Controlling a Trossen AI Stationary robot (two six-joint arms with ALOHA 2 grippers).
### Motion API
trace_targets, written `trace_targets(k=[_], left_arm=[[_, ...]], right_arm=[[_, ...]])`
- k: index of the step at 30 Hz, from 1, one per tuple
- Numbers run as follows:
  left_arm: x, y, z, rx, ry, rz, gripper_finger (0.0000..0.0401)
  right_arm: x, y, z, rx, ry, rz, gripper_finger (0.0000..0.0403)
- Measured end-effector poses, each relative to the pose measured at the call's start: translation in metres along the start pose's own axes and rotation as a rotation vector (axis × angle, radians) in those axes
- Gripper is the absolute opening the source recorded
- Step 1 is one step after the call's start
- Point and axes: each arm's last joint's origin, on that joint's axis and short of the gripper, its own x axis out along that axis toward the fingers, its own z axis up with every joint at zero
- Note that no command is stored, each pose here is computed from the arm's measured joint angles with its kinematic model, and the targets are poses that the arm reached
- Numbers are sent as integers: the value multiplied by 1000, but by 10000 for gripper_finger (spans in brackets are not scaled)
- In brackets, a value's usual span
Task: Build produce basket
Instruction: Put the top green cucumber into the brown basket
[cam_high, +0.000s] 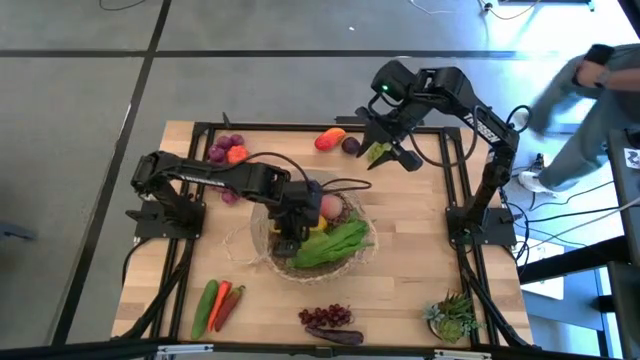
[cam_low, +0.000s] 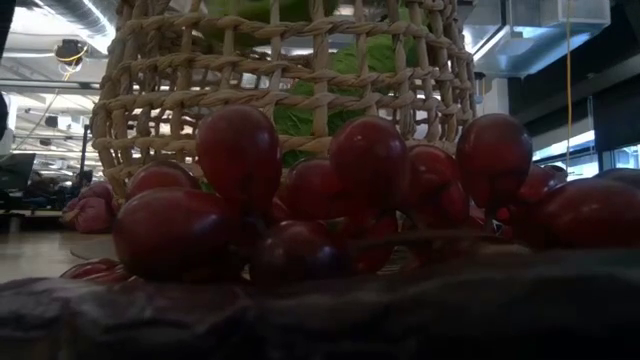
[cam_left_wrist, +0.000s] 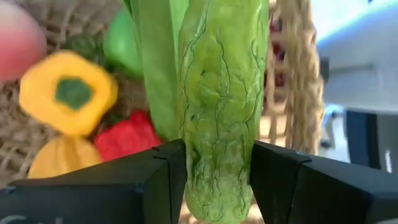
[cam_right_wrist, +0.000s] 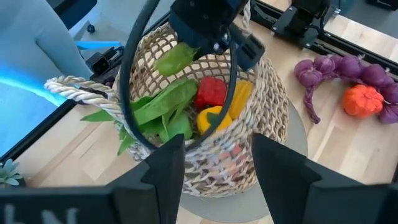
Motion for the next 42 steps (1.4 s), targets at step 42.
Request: trace_targets(k=[42], left_arm=[[2,0,-1,-36,27,-41,170]], right_arm=[[0,-1,-1,0,33,-27,180]])
